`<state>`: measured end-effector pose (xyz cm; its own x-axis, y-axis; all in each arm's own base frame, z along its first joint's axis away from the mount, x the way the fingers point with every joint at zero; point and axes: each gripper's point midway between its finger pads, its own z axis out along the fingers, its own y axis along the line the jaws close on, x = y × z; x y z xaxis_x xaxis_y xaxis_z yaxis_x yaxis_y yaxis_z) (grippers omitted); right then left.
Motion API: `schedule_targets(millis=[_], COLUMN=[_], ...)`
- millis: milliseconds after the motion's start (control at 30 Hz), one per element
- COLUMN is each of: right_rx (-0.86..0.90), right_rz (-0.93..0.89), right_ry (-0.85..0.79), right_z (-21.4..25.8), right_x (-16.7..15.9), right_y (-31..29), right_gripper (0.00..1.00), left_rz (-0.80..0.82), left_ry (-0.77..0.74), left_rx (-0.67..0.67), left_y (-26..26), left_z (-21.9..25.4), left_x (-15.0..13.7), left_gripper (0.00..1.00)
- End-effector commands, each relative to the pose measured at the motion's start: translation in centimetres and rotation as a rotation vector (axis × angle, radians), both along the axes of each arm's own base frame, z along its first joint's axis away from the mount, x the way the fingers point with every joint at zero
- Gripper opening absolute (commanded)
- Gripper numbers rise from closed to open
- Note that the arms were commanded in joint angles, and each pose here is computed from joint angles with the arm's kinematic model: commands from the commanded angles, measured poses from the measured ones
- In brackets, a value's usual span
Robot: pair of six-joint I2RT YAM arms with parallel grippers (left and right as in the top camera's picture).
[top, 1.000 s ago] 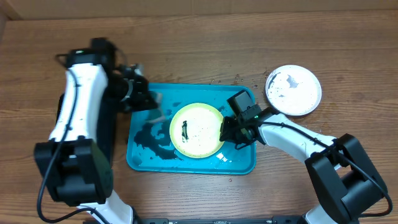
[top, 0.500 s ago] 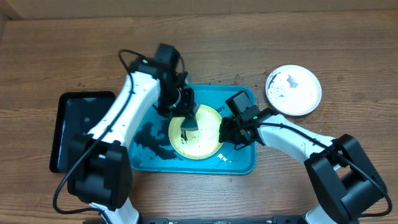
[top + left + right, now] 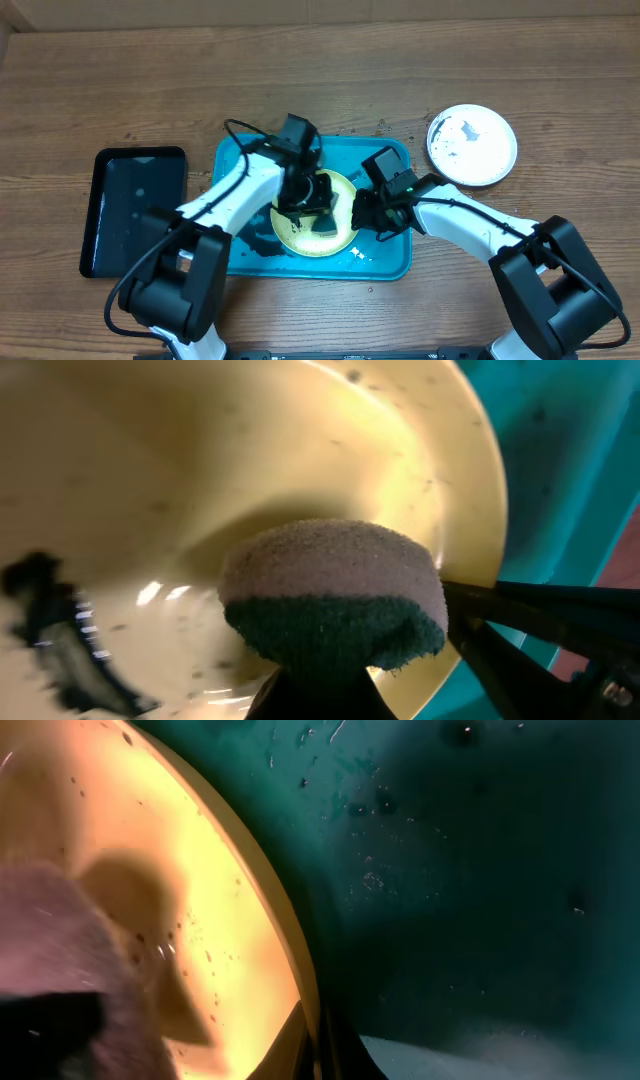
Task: Clean dirty plates on tray and stack at the side
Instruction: 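Hold the yellow plate with the right gripper and scrub it with the sponge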
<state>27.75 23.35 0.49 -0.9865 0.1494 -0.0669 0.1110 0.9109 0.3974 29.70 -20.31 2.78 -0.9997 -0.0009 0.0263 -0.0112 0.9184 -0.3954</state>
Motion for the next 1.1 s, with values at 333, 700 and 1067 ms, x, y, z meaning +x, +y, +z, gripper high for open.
schedule_targets(millis=[333, 700, 1067], right_rx=[-0.045, -0.047, -0.046], right_rz=[0.020, 0.023, 0.023], right_ry=[0.011, 0.012, 0.012], right_z=[-1.1, -1.2, -1.2], right_x=[-0.7, -0.7, -0.7], right_y=[-0.2, -0.3, -0.3], right_gripper=[0.04, 0.04, 0.04], left_rz=[0.132, 0.141, 0.159], left_ry=[-0.081, -0.044, -0.018], left_rx=[0.250, 0.451, 0.574], left_y=[3.3, 7.7, 12.3], left_z=[-1.3, -3.8, -2.2], left_x=[1.2, 0.3, 1.1], left_gripper=[0.04, 0.04, 0.04])
